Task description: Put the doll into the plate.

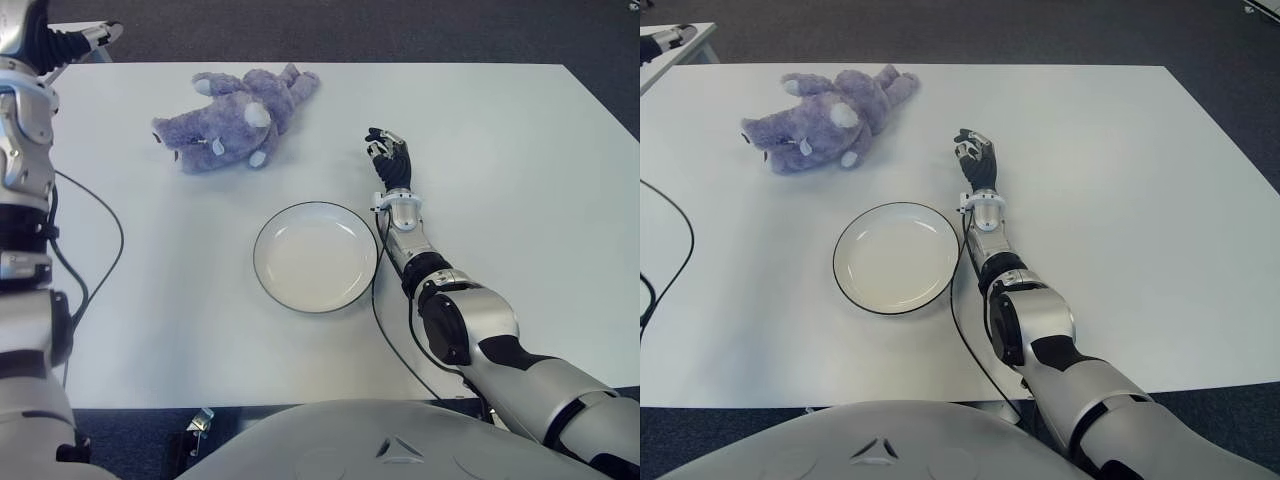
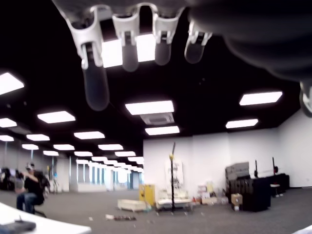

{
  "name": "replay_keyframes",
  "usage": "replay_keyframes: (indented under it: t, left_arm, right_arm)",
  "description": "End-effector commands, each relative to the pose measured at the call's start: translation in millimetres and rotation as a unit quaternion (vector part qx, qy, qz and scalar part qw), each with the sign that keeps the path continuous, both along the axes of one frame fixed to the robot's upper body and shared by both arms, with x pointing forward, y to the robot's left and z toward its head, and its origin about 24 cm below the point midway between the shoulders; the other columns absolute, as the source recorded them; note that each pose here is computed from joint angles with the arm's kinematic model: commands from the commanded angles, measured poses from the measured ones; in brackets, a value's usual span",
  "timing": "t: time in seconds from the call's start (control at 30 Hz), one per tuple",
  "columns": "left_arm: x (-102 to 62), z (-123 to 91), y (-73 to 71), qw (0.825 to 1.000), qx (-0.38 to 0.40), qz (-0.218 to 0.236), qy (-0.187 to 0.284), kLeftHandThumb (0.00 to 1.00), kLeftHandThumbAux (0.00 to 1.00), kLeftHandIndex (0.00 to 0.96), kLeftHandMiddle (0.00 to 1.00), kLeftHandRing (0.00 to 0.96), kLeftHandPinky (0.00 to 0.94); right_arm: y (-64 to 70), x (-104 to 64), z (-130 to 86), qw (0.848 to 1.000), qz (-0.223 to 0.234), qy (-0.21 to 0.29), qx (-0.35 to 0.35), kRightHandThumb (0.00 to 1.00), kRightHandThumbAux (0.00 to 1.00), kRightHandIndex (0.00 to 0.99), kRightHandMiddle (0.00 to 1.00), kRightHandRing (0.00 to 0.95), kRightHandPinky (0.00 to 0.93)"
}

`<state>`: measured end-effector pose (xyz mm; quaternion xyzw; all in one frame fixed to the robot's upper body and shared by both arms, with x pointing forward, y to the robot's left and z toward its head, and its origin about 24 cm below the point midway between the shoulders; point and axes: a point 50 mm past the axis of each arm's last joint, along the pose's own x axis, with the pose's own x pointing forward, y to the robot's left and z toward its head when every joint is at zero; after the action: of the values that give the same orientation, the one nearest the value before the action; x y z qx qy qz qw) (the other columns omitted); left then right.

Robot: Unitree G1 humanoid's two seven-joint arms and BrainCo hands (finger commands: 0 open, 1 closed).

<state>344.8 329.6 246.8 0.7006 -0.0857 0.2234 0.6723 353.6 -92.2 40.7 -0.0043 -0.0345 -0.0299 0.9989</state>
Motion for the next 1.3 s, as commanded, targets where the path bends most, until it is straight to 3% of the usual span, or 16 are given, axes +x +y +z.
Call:
replay_keyframes:
  t: [0.03,0.27,0.47,0.93,1.3]
  left_arm:
    - [22.7,-18,-6.9,0.997,-0.049,-0.022,0.061,0.140,0.194,0.000,0.000,0.000,0.004]
    - [37.0,-20,-22.0,0.991,-0.086,-0.059,0.079,0.157,0.225,0.000,0.000,0.000,0.000]
    - [45.8,-36,-29.1,0.979,-0.145,-0.074,0.120,0.173,0.271,0.000,0.000,0.000,0.000]
    - [51.8,-59,-43.3,0.958,-0.222,-0.097,0.156,0.193,0.327,0.000,0.000,0.000,0.000]
    - [49.8,-81,-44.4,0.943,-0.269,-0.086,0.176,0.205,0.341,0.000,0.000,0.000,0.000]
  right_arm:
    - [16.7,-65.0,-93,0.977,0.003,0.215,0.015,0.717,0.724,0.422,0.236,0.114,0.100]
    - [17.6,-65.9,-93,0.977,-0.004,0.213,0.025,0.717,0.725,0.421,0.229,0.107,0.089]
    - [19.5,-67.1,-94,0.977,-0.001,0.214,0.023,0.717,0.725,0.422,0.234,0.113,0.107]
    - [18.6,-67.2,-95,0.975,0.002,0.220,0.027,0.718,0.726,0.423,0.227,0.093,0.083]
    - [18.5,-67.7,-95,0.976,-0.001,0.217,0.026,0.718,0.726,0.422,0.223,0.091,0.078]
